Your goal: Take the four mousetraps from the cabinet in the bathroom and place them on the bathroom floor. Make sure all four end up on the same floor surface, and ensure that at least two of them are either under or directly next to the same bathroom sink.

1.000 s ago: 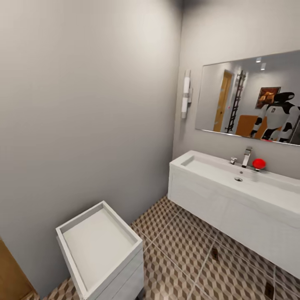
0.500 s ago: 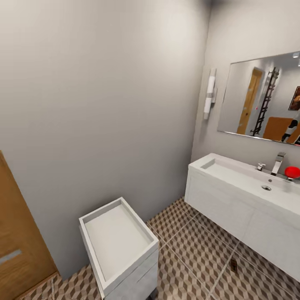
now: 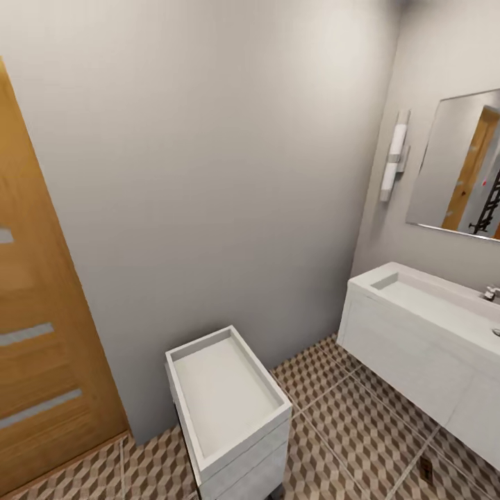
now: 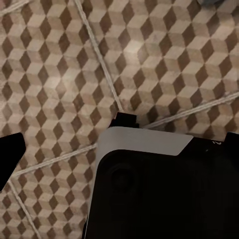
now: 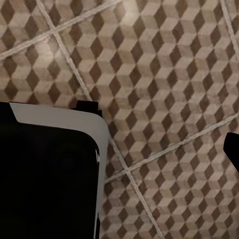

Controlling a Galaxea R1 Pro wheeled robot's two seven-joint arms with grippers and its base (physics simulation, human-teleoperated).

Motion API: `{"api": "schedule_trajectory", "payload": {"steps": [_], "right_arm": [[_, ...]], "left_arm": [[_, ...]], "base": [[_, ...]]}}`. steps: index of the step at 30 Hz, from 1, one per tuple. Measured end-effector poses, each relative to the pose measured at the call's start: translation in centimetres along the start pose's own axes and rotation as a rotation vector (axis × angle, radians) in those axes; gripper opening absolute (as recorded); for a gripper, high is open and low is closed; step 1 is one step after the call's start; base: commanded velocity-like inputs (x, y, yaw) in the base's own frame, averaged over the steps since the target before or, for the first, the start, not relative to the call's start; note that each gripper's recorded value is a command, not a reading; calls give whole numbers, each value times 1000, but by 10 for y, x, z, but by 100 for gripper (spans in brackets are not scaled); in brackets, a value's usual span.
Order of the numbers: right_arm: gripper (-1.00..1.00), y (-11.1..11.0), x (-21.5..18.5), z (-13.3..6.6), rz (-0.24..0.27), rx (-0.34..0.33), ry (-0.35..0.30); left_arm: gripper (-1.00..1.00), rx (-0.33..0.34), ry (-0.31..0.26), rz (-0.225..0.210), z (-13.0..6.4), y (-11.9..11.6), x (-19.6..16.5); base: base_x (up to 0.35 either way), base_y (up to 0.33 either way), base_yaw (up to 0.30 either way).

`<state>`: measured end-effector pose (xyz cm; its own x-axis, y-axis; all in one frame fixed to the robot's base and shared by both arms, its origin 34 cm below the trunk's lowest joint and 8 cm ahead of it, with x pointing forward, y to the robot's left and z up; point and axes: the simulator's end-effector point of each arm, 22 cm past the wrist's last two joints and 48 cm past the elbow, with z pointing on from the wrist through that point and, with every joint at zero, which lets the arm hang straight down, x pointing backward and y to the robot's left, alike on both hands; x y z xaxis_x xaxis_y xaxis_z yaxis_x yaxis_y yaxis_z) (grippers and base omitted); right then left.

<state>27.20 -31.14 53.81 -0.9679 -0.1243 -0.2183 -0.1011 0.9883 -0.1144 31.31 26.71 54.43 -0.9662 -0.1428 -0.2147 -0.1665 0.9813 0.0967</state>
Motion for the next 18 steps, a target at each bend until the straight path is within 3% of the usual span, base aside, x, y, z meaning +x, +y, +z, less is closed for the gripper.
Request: {"api": "schedule_trajectory", "payload": {"steps": [18], "right_arm": [[100,-1,2,0,-1,1,2]], "left_arm": [[100,0,0,0,0,0,0]], "base": [[0,0,296]]}}
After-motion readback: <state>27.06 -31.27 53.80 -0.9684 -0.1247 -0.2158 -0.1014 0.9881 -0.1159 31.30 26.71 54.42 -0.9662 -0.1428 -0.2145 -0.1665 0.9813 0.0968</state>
